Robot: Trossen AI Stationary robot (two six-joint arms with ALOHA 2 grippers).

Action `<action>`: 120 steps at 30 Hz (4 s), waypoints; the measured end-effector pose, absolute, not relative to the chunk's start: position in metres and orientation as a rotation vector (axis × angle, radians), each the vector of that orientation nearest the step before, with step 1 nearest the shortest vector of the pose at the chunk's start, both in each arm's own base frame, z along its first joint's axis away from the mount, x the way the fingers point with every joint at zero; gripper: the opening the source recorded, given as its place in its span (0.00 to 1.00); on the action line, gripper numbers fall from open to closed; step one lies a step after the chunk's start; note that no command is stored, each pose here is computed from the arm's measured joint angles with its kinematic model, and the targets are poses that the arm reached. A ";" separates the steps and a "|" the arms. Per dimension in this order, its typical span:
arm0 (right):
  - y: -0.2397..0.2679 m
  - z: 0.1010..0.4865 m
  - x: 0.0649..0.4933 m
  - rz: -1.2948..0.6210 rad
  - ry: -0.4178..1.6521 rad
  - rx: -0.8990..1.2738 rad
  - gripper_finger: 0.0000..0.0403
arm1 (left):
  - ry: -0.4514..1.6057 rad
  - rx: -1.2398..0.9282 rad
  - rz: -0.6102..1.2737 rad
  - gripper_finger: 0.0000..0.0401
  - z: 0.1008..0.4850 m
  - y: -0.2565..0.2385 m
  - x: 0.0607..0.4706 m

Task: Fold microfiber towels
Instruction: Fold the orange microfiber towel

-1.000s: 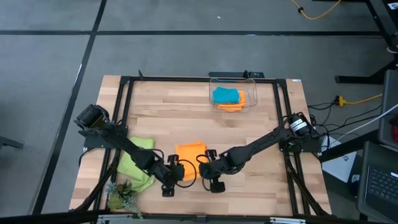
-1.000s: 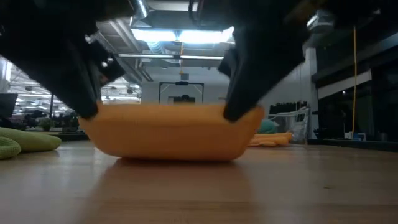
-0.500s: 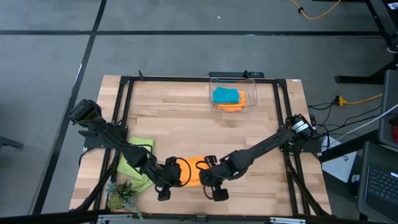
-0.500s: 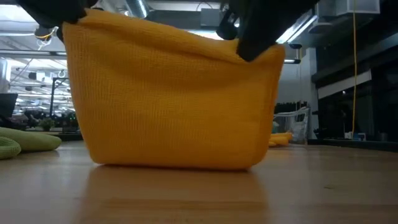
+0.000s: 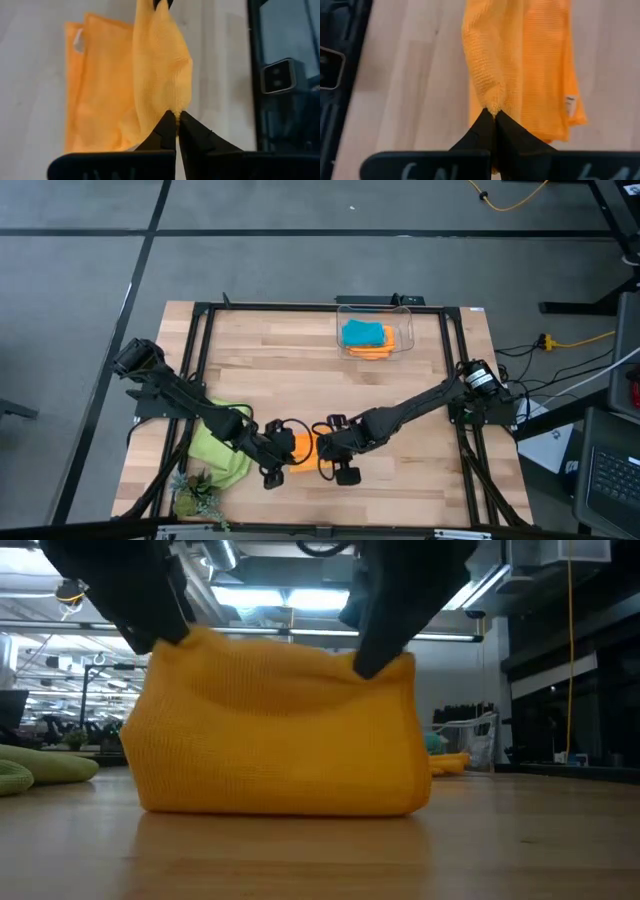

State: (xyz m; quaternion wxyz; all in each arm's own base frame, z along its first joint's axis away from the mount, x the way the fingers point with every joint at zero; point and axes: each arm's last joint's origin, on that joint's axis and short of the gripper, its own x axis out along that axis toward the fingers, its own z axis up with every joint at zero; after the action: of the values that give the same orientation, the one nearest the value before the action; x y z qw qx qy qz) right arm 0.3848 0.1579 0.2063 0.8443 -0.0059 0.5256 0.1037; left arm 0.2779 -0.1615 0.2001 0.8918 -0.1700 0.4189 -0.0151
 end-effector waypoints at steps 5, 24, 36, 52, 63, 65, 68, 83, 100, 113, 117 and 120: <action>0.144 0.197 0.392 0.151 1.106 -0.055 0.01 | 0.903 -0.331 0.017 0.00 0.196 -0.155 0.278; 0.117 0.164 0.394 -0.007 1.092 -0.127 0.01 | 1.032 -0.274 0.209 0.00 0.168 -0.126 0.288; 0.111 0.164 0.397 -0.023 1.078 -0.136 0.05 | 1.017 -0.259 0.247 0.06 0.168 -0.125 0.287; 0.111 0.166 0.399 -0.037 1.049 -0.182 0.38 | 1.017 -0.247 0.252 0.33 0.168 -0.127 0.286; 0.106 0.174 0.401 -0.190 1.024 -0.146 0.65 | 1.062 -0.231 0.273 0.34 0.171 -0.123 0.280; 0.107 0.179 0.402 -0.191 1.027 -0.147 0.65 | 1.045 -0.243 0.264 0.34 0.177 -0.123 0.281; 0.107 0.185 0.402 -0.193 1.053 -0.157 0.65 | 1.039 -0.232 0.251 0.34 0.189 -0.121 0.277; 0.112 0.173 0.410 -0.178 0.854 0.070 0.65 | 1.086 -0.074 0.433 0.34 0.230 -0.096 0.238; 0.188 0.130 0.405 -0.594 0.370 0.096 0.65 | 1.043 0.057 0.589 0.34 0.249 -0.080 0.213; 0.178 0.082 0.419 -0.684 0.277 0.190 0.66 | 1.035 0.074 0.554 0.34 0.249 -0.088 0.210; 0.161 0.077 0.429 -0.561 0.400 0.309 0.65 | 1.032 0.072 0.553 0.34 0.249 -0.089 0.210; 0.150 0.074 0.431 -0.557 0.462 0.356 0.66 | 1.029 0.069 0.552 0.34 0.249 -0.089 0.211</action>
State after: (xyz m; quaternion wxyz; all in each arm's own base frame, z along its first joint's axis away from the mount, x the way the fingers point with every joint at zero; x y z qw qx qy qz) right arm 0.4306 0.1503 0.0744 0.9198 0.1732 0.2249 -0.2708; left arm 0.2107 -0.0887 0.2492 0.8337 0.0324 0.4858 0.2607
